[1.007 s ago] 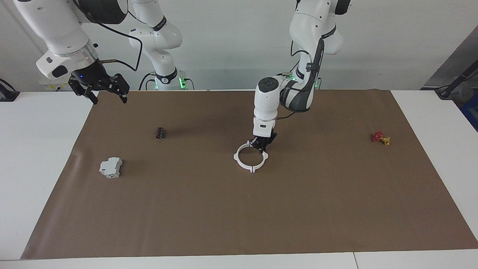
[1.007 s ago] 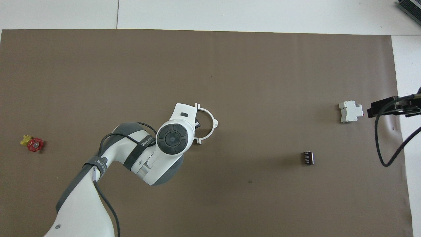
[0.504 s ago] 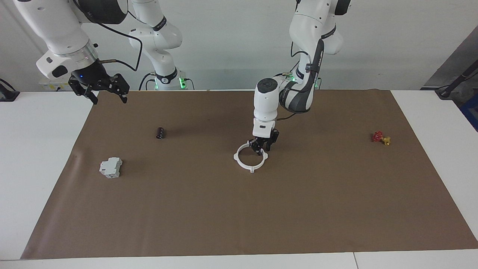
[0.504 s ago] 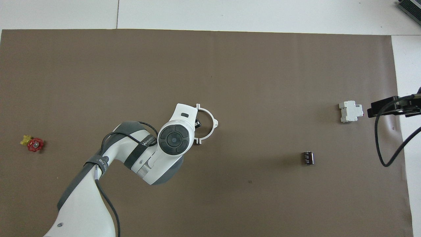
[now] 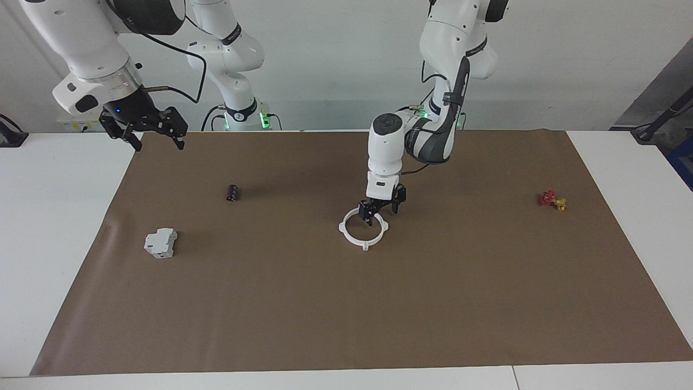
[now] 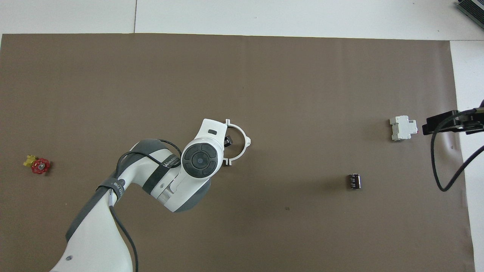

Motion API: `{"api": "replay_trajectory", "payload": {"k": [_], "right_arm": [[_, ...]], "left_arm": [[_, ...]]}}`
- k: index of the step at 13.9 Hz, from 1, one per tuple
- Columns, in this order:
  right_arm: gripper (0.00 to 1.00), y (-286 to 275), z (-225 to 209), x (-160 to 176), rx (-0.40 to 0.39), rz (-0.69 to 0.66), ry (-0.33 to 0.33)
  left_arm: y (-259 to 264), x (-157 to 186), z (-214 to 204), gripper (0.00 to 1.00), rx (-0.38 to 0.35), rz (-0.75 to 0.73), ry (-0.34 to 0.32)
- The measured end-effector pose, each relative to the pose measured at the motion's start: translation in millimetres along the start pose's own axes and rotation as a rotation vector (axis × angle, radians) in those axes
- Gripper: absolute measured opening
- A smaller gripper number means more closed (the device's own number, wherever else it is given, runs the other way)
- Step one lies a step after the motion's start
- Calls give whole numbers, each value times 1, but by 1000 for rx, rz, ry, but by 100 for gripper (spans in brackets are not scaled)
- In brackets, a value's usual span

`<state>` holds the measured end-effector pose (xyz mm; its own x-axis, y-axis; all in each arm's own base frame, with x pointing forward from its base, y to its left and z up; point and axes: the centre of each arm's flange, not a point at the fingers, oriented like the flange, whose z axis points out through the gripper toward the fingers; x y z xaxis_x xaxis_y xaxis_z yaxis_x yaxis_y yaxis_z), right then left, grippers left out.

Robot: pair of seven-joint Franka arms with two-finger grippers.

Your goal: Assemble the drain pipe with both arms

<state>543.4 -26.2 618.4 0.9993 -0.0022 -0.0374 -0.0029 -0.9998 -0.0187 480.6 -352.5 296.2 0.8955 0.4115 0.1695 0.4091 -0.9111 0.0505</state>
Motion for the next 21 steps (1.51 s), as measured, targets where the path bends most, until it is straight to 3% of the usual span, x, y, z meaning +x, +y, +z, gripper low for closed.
{"api": "replay_trajectory", "payload": {"k": [5, 10, 16, 21], "right_arm": [[100, 0, 0, 0, 0, 0, 0], [100, 0, 0, 0, 0, 0, 0], [100, 0, 0, 0, 0, 0, 0], [100, 0, 0, 0, 0, 0, 0]], "left_arm": [[1, 14, -14, 100, 48, -10, 3], [-29, 59, -101, 100, 107, 12, 17], [-108, 116, -176, 100, 159, 141, -3], [-247, 182, -253, 100, 185, 324, -72]]}}
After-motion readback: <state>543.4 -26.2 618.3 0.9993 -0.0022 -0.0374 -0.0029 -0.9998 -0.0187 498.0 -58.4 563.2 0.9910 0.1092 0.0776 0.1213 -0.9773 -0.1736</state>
